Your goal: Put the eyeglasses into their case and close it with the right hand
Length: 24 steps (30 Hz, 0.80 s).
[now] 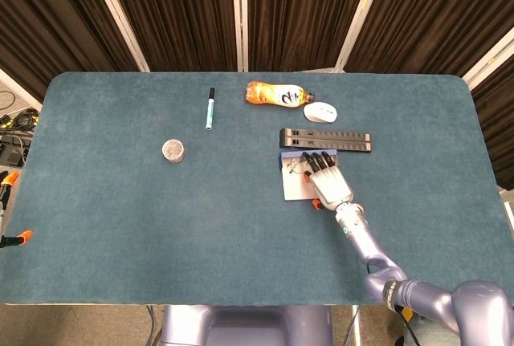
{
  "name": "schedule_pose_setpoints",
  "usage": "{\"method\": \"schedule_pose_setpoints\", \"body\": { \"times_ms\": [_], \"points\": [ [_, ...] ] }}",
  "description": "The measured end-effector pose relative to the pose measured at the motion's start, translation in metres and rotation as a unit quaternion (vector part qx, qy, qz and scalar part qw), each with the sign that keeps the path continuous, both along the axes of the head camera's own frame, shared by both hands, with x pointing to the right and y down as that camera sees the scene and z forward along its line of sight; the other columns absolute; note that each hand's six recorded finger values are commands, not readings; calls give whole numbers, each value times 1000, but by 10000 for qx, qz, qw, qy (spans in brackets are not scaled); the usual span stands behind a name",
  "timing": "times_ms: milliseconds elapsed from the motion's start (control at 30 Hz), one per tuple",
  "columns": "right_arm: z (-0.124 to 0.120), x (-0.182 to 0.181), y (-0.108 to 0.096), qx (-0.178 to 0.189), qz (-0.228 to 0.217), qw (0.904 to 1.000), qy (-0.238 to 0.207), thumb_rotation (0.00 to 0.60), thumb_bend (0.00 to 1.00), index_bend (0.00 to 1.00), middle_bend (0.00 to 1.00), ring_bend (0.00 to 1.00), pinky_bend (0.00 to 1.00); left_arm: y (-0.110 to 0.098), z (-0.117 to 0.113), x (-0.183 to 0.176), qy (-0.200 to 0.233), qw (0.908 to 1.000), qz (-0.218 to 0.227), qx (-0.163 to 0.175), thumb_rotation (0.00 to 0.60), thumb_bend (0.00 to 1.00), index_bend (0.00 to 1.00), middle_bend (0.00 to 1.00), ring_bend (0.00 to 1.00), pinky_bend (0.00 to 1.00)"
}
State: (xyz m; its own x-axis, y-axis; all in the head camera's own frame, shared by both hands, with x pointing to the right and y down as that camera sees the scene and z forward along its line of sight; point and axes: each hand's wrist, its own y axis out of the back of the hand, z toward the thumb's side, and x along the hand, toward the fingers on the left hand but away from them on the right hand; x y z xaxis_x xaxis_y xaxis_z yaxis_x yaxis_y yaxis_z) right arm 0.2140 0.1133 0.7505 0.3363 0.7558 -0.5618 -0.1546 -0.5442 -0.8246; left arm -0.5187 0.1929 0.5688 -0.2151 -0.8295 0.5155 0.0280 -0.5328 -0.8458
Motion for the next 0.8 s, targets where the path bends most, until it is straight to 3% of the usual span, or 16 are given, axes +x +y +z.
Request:
{"method": "schedule_pose_setpoints", "body": {
  "times_ms": [600,800],
  "points": [
    [4,3,-12,70,186,9998,89,600,448,453,0,0,0,0,1,0,-15,10000,-2,-17,600,0,0,0,0,0],
    [3,5,-13,146,232,9996,37,600,449,573,7,0,0,0,1,0,-10,10000,-5,-9,600,0,0,0,0,0]
  ]
}}
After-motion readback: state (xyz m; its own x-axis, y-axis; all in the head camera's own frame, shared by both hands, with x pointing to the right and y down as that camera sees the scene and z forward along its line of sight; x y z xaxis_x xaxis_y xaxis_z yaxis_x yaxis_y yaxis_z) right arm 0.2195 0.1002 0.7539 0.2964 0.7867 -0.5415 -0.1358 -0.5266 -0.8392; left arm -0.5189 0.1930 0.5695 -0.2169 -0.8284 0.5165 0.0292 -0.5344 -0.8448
